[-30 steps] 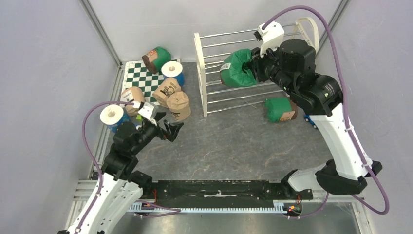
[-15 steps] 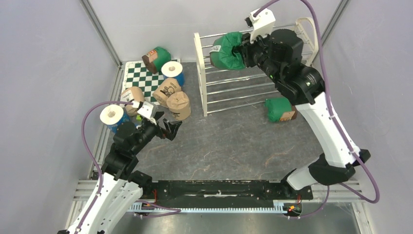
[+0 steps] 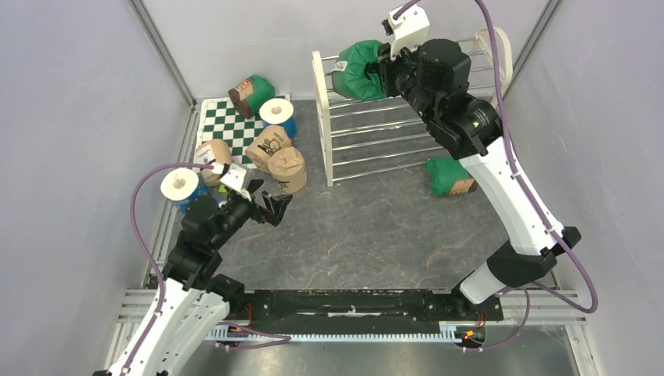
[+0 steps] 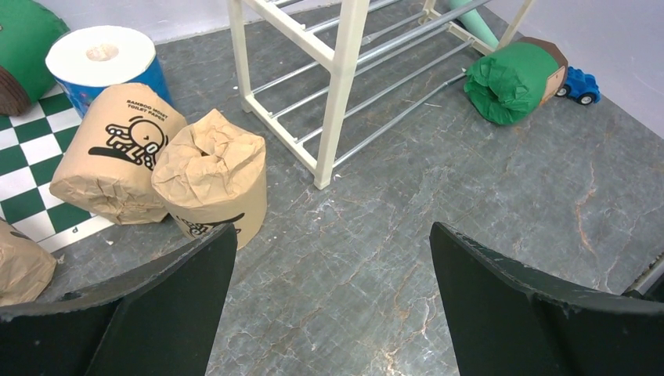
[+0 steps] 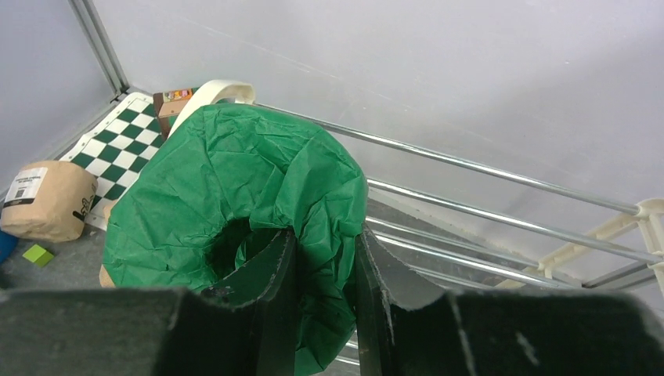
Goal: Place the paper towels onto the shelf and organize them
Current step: Place the paper towel on the shelf.
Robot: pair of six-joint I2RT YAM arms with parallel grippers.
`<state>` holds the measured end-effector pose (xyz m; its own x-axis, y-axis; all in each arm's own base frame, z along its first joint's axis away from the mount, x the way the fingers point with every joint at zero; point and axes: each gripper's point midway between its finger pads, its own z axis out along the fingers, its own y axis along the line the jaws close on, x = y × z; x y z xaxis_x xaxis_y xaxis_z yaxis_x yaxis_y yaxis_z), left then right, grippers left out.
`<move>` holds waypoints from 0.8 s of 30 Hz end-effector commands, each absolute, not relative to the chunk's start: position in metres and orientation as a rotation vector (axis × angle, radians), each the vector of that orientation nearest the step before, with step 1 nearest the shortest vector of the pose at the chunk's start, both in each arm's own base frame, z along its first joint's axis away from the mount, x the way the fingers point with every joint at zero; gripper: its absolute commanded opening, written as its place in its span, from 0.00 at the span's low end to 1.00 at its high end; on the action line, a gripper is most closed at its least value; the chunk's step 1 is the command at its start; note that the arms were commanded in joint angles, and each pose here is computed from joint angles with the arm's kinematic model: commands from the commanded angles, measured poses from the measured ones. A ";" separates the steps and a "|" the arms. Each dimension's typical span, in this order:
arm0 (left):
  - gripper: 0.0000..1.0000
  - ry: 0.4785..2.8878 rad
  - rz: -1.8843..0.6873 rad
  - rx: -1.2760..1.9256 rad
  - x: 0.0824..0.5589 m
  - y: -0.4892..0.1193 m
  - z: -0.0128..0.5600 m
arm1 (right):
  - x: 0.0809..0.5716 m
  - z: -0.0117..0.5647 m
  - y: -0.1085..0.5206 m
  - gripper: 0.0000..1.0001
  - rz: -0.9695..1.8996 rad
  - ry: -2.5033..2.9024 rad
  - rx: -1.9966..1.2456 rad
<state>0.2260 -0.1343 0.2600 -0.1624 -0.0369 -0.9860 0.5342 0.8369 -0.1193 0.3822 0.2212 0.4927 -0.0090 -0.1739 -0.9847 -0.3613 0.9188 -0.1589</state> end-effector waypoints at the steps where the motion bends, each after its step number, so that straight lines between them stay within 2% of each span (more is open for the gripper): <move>1: 1.00 1.643 -0.497 0.420 0.226 -0.132 0.263 | 0.387 0.537 0.217 0.13 0.164 1.456 -0.347; 9: 1.00 1.644 -0.500 0.421 0.225 -0.133 0.263 | 0.399 0.525 0.224 0.19 0.149 1.478 -0.353; 14: 1.00 1.643 -0.500 0.421 0.225 -0.133 0.263 | 0.405 0.520 0.225 0.28 0.130 1.489 -0.349; 17: 1.00 1.645 -0.503 0.424 0.225 -0.133 0.263 | 0.406 0.519 0.225 0.38 0.126 1.489 -0.348; 24: 1.00 1.644 -0.503 0.424 0.224 -0.133 0.263 | 0.411 0.519 0.225 0.41 0.117 1.484 -0.333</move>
<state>0.2251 -0.1340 0.2597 -0.1608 -0.0376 -0.9863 0.5351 0.8364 -0.1191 0.4110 0.2347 0.4752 -0.0191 -0.1980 -0.9800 -0.3293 0.9267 -0.1808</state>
